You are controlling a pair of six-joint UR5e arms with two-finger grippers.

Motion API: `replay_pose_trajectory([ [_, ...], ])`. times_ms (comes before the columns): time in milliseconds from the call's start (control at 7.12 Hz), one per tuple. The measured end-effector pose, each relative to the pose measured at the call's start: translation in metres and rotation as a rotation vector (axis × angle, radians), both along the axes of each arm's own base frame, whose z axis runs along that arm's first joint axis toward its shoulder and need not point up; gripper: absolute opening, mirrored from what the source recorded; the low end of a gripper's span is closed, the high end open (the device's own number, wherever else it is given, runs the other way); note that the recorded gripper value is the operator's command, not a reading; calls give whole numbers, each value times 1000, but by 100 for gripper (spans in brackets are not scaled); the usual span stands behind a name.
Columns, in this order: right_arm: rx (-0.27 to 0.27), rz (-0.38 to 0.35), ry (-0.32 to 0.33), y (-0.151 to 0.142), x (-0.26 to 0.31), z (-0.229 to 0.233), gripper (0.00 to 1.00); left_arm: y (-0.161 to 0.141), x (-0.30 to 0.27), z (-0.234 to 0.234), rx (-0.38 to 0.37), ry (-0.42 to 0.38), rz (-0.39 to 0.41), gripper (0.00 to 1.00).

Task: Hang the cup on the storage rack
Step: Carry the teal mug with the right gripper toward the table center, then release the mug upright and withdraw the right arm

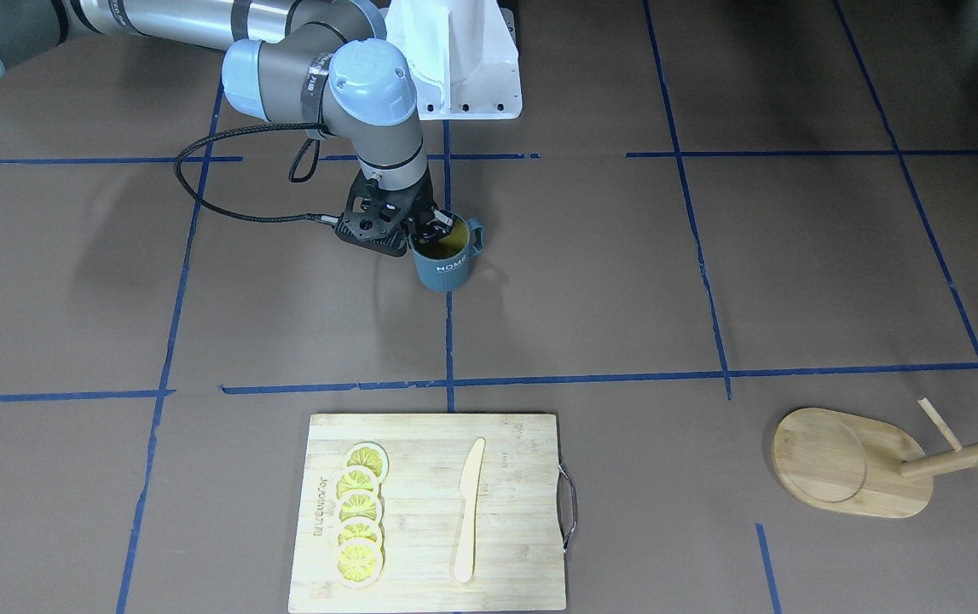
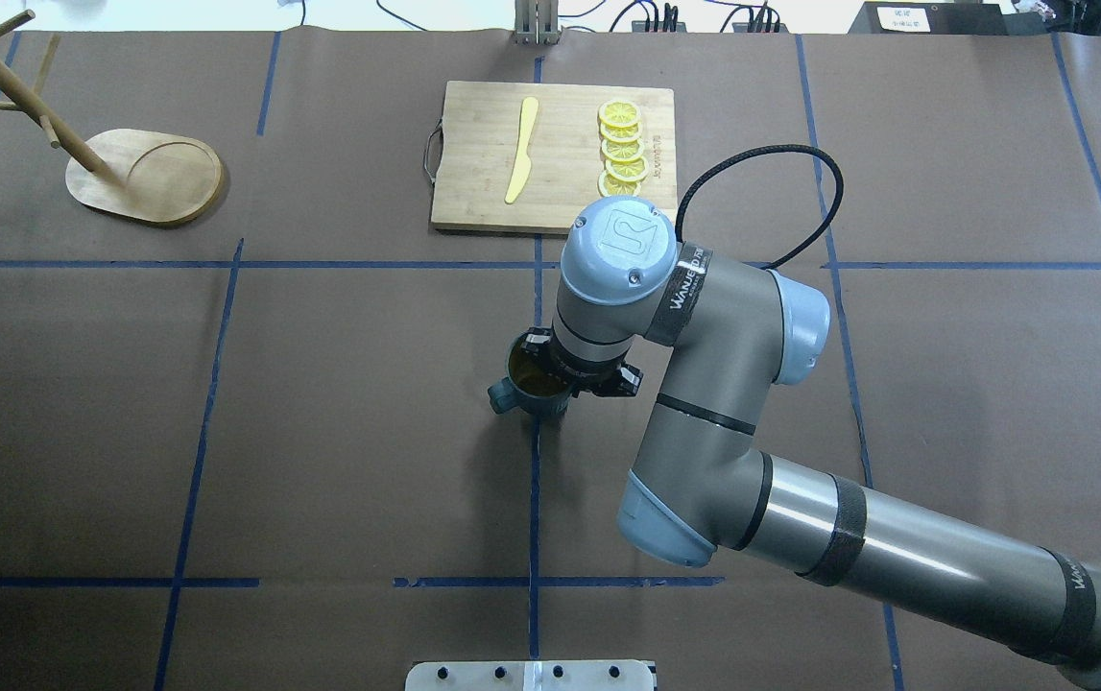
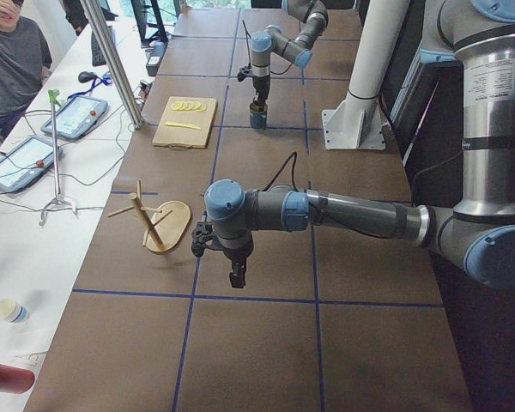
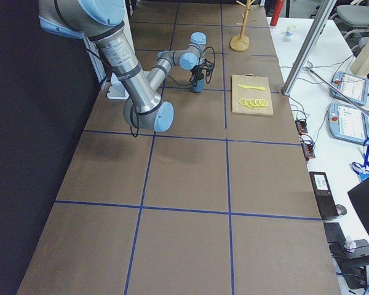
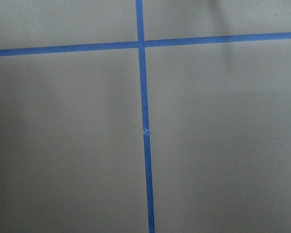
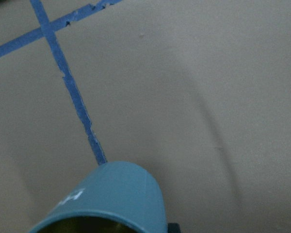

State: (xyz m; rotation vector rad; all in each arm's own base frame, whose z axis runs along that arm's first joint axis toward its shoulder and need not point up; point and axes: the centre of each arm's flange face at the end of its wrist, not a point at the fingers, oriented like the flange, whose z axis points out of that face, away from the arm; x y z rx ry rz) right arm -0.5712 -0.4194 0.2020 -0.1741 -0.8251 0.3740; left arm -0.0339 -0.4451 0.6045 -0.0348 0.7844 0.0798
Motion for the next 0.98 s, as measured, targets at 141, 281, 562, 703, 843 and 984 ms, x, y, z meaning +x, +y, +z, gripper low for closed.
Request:
replay_pose_trajectory([
  [141, 5, -1, 4, 2, -3, 1, 100, 0, 0, 0, 0, 0, 0, 100],
  [281, 16, 2, 7, 3, -3, 1, 100, 0, 0, 0, 0, 0, 0, 100],
  [562, 33, 19, -14, -7, 14, -10, 100, 0, 0, 1, 0, 0, 0, 100],
  [703, 43, 24, -20, -18, 36, -20, 100, 0, 0, 2, -3, 0, 0, 100],
  [843, 59, 9, -8, -30, 63, -28, 100, 0, 0, 3, -6, 0, 0, 100],
  [984, 85, -29, 12, -48, 101, -27, 100, 0, 0, 4, -8, -1, 0, 100],
])
